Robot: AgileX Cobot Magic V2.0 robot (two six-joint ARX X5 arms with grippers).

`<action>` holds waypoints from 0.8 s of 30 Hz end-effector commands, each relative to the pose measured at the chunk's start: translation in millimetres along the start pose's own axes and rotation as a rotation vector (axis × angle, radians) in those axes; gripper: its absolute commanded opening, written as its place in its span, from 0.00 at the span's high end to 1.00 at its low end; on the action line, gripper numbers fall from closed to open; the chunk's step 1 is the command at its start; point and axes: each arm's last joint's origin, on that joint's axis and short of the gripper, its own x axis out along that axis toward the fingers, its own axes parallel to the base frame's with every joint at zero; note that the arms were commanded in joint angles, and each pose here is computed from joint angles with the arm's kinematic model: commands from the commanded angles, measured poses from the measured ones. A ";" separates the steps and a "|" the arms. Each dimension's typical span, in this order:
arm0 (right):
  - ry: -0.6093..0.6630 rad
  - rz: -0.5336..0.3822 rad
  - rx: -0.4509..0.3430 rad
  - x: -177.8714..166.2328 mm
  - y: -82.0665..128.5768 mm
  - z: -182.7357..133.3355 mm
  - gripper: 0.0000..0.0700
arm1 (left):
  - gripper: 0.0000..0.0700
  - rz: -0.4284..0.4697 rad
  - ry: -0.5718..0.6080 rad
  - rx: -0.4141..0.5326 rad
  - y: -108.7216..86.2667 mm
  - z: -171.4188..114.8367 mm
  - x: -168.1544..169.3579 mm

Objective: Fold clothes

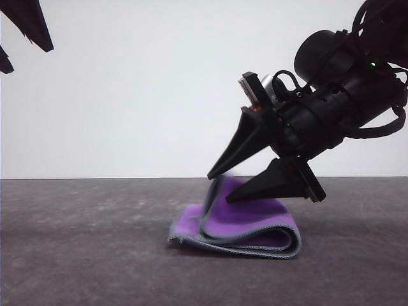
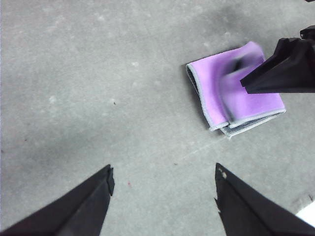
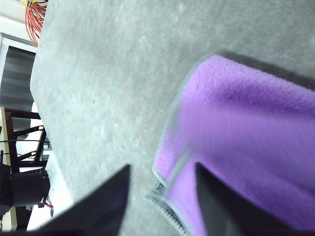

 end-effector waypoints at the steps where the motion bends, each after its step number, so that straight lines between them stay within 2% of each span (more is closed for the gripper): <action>1: 0.011 0.010 0.005 5.3 -0.8 1.3 0.54 | 0.44 0.000 -0.005 -0.004 -0.4 2.2 1.2; 8: 0.014 0.054 -0.039 0.8 2.3 3.2 0.50 | 0.44 0.000 -0.005 -0.004 -0.4 2.2 1.2; 12: -0.005 0.021 -0.073 -16.5 4.5 3.8 0.50 | 0.44 0.000 -0.005 -0.004 -0.4 2.2 1.2; 20: -0.145 -0.275 -0.115 -88.1 4.5 1.1 0.50 | 0.44 0.000 -0.010 -0.003 -0.4 2.6 1.2; 24: -0.171 -0.399 -0.093 -123.8 5.5 -10.6 0.50 | 0.44 0.000 -0.028 -0.001 -0.1 4.5 1.2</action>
